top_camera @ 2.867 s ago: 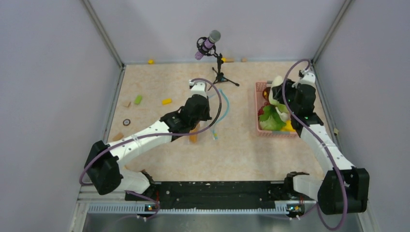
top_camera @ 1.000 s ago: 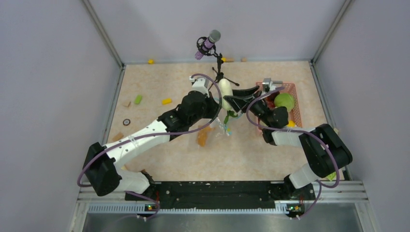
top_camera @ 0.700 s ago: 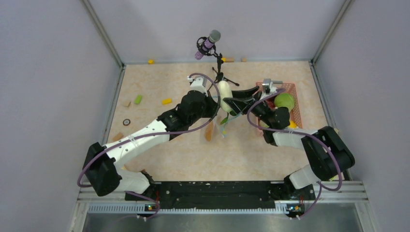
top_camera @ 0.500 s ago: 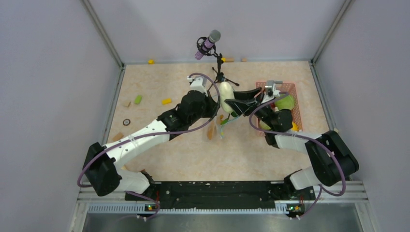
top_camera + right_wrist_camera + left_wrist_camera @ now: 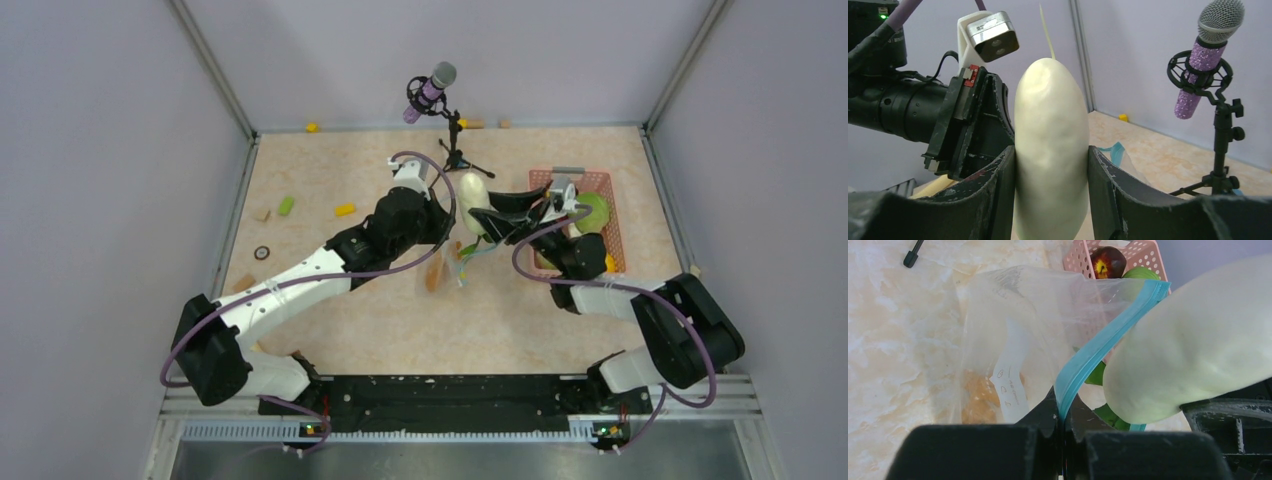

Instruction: Place the food in the zip-top bag and seal the zipper

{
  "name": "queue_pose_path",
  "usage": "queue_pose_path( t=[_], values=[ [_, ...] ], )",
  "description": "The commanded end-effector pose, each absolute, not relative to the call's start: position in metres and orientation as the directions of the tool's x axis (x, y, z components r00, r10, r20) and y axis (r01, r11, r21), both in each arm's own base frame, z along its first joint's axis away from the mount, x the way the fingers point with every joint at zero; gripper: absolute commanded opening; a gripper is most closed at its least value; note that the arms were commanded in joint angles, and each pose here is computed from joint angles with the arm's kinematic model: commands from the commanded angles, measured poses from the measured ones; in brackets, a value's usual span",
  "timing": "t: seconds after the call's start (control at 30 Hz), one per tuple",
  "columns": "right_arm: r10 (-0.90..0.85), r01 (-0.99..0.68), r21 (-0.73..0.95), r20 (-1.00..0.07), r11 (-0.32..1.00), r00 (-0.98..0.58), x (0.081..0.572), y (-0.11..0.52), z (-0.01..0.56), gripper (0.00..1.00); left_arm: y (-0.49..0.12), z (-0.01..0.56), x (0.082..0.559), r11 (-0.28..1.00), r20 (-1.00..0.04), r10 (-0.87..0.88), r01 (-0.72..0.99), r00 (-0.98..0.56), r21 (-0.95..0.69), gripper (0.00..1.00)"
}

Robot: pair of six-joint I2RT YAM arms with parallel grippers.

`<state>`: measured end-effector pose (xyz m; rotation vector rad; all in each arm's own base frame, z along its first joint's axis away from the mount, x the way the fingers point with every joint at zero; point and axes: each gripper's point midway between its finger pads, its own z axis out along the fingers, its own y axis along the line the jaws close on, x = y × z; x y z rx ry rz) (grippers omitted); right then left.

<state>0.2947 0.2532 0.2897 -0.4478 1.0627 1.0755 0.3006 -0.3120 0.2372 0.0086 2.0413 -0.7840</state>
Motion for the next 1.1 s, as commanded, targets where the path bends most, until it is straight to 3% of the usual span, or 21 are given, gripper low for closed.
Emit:
queue_pose_path(
  t=[0.0, 0.33, 0.57, 0.87, 1.07],
  values=[
    [0.485, -0.851, 0.098, -0.852, 0.515, 0.196, 0.293, 0.245, 0.306, 0.34, -0.315, 0.256, 0.304, 0.765, -0.769, -0.325, 0.325, -0.551, -0.556, 0.00],
    [0.487, -0.862, 0.083, -0.850, 0.500, 0.201, 0.295, 0.259, 0.309, 0.41, -0.322, 0.258, 0.302, 0.750, -0.773, -0.306, 0.359, -0.556, -0.555, 0.00],
    [0.483, -0.869, 0.094, -0.858, 0.486, 0.177, 0.294, 0.263, 0.311, 0.65, -0.318, 0.258, 0.301, 0.754, -0.775, -0.309, 0.355, -0.550, -0.553, 0.00],
    [0.485, -0.866, 0.134, -0.864, 0.482, 0.136, 0.293, 0.262, 0.316, 0.69, -0.316, 0.258, 0.301, 0.757, -0.779, -0.312, 0.352, -0.544, -0.550, 0.00],
    [0.466, -0.836, 0.230, -0.884, 0.498, 0.034, 0.297, 0.259, 0.325, 0.85, -0.304, 0.255, 0.305, 0.791, -0.792, -0.312, 0.318, -0.525, -0.523, 0.00]
  ],
)
